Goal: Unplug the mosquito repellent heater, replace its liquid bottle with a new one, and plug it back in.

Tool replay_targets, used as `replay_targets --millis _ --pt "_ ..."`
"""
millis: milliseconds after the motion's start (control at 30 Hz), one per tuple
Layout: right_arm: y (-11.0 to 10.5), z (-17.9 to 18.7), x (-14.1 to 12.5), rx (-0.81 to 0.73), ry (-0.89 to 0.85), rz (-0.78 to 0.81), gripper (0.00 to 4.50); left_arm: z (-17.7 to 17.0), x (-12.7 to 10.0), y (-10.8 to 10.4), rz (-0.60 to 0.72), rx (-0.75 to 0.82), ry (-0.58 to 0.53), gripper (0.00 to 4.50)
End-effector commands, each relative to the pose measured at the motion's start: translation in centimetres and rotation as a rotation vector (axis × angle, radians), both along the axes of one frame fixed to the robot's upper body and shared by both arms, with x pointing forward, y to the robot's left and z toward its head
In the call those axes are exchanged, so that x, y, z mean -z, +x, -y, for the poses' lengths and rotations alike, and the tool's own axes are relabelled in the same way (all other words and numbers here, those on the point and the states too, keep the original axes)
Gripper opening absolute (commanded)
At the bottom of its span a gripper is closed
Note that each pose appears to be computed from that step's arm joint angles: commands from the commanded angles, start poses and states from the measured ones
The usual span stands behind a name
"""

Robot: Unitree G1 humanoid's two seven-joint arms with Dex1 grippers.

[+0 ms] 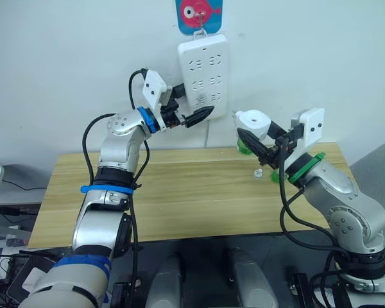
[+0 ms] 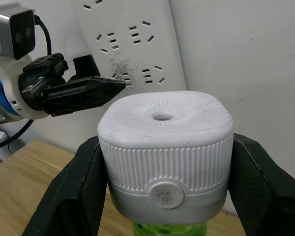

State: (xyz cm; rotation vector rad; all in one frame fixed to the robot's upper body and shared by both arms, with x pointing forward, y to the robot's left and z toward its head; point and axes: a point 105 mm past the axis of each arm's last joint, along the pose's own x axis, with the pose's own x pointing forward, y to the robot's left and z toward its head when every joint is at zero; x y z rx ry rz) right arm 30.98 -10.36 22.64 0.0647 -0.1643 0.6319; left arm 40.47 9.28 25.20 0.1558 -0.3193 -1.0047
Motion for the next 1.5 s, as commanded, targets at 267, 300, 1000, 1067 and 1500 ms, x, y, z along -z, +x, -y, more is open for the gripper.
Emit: replay_targets --millis 267,300,1000,1067,1500 --pt "-0.8 -1.2 -2.5 -0.014 0.001 0.097 2.97 -0.1 -0.8 -1.0 -0.115 0.101 -0.073 1.42" --pt "-0.7 -1.5 -2.6 -0.017 0.000 0.098 2.97 -0.1 -0.7 -0.9 -0.132 0.101 -0.073 1.28" --pt "1.4 -3.2 -3.1 -0.003 0.000 0.119 2.97 -0.1 -0.8 -1.6 -0.166 0.124 -0.069 1.28" --pt "1.4 -3.3 -3.1 -0.003 0.001 0.122 2.97 -0.1 -0.7 -1.7 -0.167 0.126 -0.067 1.28" --pt "1.3 -3.7 -4.1 -0.017 0.035 0.158 2.97 0.1 -0.7 -1.9 -0.167 0.131 -0.066 1.28"
